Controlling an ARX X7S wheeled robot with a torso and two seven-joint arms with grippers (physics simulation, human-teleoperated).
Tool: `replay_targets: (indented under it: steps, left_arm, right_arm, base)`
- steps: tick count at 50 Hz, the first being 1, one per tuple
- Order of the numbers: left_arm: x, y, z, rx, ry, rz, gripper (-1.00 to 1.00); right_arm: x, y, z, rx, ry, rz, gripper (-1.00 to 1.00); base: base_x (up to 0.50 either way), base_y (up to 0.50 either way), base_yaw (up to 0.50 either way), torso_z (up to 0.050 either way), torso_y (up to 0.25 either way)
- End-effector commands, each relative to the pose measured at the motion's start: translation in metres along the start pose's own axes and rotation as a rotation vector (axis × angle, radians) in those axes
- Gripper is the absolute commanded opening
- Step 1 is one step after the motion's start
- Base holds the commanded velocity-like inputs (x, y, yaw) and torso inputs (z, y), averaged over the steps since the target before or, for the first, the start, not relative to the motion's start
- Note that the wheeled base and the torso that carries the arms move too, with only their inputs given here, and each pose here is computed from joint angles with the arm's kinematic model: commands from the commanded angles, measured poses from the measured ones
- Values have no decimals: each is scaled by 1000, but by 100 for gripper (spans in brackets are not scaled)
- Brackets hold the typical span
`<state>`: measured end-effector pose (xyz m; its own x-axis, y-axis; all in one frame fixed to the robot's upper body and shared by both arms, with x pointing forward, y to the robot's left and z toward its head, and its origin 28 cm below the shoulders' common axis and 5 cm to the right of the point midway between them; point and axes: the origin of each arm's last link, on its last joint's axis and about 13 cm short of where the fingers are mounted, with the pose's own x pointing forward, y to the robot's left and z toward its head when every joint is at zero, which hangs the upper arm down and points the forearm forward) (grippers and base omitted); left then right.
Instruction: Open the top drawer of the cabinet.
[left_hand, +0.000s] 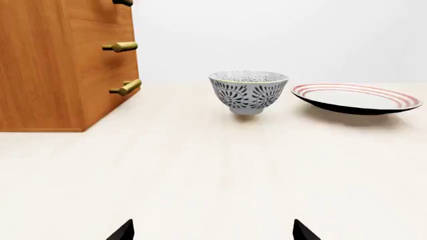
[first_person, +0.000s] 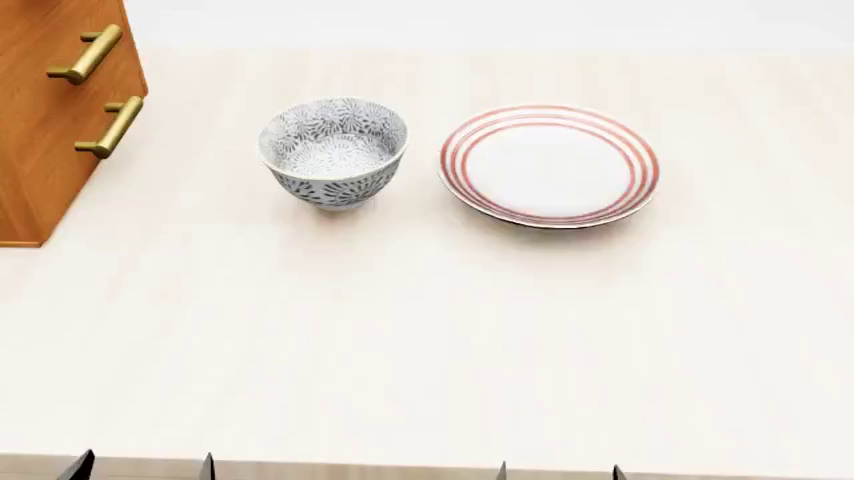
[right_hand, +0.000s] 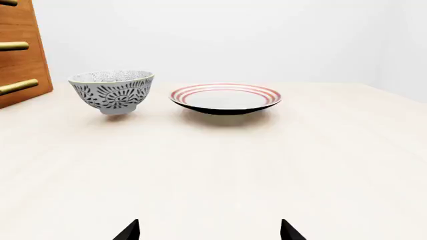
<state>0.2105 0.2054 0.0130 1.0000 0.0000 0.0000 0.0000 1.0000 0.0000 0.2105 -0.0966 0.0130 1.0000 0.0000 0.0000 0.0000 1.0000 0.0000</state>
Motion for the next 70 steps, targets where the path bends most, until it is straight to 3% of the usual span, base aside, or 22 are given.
replay_targets:
  steps: [1,21,47,70]
  left_arm:
    - [0,0,0,11,10,0,100]
    - [0,-1,-3,19,38,-1,100]
    - [0,0,0,-7,-12,-15,100]
    - [-1,0,2,-13,-26,-10,100]
  right_arm:
    - [1,0,-1,2,2,-2,100]
    - [1,0,-1,12,15,1,100]
    - [2,0,-1,9,17,2,100]
    - [1,1,-2,2,22,2,100]
  base:
    - [0,0,0,0,0]
    - [0,0,0,0,0]
    - [0,0,0,0,0]
    - [0,0,0,48,0]
